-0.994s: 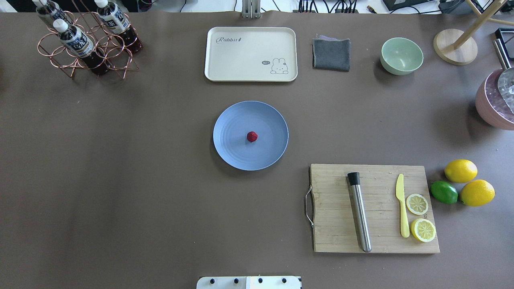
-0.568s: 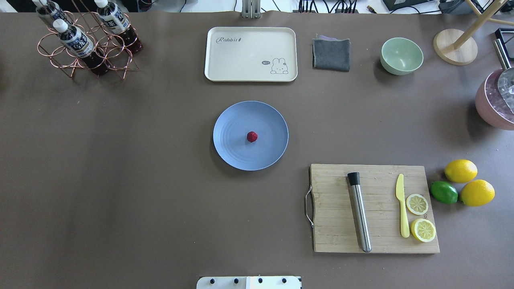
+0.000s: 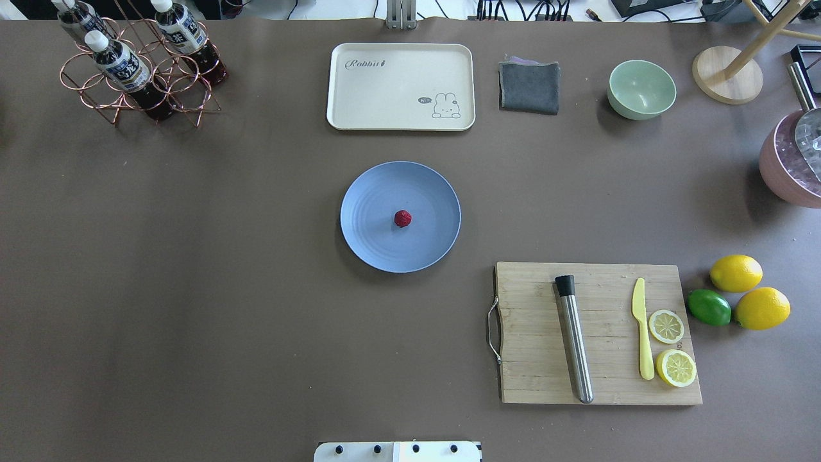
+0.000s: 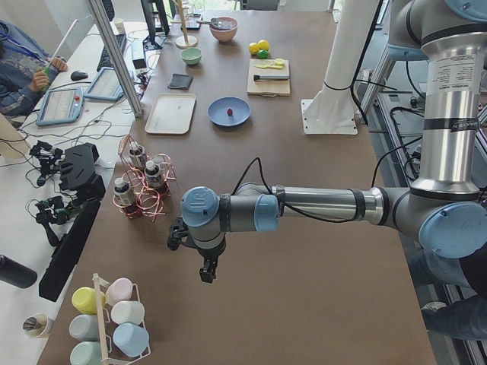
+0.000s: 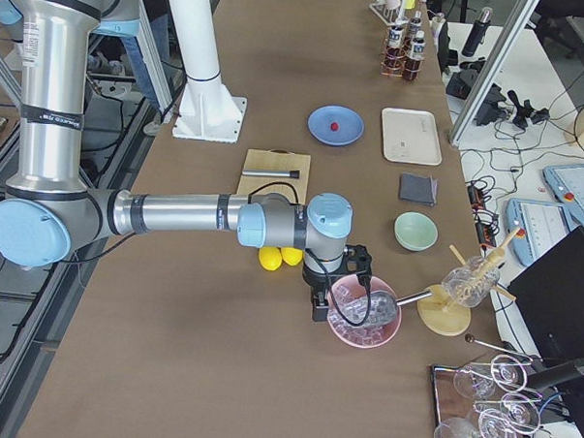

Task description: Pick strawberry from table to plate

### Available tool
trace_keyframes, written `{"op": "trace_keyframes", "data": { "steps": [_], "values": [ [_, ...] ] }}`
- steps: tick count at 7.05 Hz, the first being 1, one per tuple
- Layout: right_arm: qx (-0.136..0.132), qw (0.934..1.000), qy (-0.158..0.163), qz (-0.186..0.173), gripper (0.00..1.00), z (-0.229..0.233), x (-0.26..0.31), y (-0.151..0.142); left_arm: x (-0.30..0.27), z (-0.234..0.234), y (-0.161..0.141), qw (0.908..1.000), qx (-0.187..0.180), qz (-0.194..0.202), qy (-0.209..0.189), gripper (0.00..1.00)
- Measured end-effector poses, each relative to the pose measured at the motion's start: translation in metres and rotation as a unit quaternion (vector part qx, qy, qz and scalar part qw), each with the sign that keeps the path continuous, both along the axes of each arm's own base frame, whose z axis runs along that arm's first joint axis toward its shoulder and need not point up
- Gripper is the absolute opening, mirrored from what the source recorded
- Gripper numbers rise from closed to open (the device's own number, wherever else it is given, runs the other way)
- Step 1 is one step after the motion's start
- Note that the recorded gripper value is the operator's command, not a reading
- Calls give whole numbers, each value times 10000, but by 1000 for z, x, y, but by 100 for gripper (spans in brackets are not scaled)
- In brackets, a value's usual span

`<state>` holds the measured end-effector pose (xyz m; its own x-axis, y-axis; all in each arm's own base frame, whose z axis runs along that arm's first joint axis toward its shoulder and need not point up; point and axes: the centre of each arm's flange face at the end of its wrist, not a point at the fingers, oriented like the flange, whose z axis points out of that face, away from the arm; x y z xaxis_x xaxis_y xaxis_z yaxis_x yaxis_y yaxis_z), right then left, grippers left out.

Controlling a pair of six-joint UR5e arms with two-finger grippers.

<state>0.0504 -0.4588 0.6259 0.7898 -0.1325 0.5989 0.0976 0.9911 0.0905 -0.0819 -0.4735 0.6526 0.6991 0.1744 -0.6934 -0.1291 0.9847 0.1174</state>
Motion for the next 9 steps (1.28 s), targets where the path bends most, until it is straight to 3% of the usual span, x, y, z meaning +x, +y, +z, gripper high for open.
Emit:
{"op": "trace_keyframes", "data": {
  "steps": [5, 9],
  "values": [
    [4, 10000, -7, -6, 100, 0, 0, 0, 0, 3, 4, 10000, -29, 0, 3, 98],
    [-25, 10000, -6, -12, 100, 3, 0, 3, 5, 6, 14, 9995, -80, -13, 310, 98]
  ]
}}
